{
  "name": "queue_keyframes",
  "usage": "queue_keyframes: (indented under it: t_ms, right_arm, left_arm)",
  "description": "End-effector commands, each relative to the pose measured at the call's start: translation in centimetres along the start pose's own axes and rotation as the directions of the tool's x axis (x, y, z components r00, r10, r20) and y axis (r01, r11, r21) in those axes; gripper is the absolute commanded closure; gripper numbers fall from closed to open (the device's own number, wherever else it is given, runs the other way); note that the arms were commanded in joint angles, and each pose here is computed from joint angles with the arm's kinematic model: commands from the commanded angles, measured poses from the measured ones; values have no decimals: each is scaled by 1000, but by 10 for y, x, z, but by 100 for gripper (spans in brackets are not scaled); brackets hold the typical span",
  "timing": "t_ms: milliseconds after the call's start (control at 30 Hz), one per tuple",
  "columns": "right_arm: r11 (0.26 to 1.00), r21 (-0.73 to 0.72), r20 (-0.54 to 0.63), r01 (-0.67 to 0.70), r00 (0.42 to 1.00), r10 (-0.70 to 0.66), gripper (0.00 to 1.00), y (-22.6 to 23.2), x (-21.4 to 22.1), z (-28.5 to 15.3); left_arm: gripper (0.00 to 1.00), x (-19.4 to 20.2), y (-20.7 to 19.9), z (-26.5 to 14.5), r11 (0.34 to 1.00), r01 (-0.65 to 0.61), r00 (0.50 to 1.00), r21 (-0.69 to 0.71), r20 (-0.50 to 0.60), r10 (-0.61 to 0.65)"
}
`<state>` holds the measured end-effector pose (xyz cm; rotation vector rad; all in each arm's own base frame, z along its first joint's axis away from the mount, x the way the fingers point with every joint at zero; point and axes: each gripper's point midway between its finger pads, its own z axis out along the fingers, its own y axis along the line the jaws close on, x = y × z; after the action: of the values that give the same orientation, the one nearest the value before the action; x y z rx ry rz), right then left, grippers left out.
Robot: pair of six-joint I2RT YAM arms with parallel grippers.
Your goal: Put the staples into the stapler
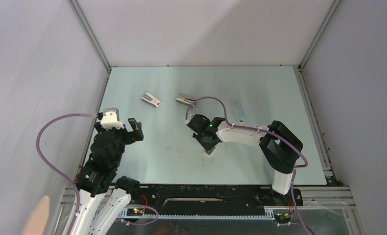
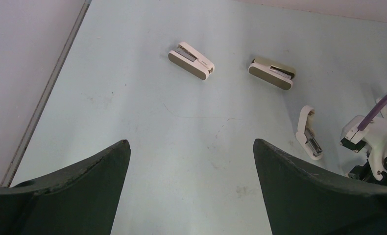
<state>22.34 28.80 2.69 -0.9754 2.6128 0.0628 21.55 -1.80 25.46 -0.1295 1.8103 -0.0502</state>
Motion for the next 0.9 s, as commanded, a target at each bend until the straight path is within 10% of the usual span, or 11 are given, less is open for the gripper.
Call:
queue_keyframes:
  t_ms: [0,867]
  right_arm:
    - [1000,-23,54,19,998,-18,72,0,-14,-14]
    - [992,-37,-18,118,993,-118,72,0,5,3]
  left_arm:
    - [2,-5,0,2,1000,1,1000,-1,23,-1]
    - [2,-3,0,3,1000,-1,1000,-1,17,1]
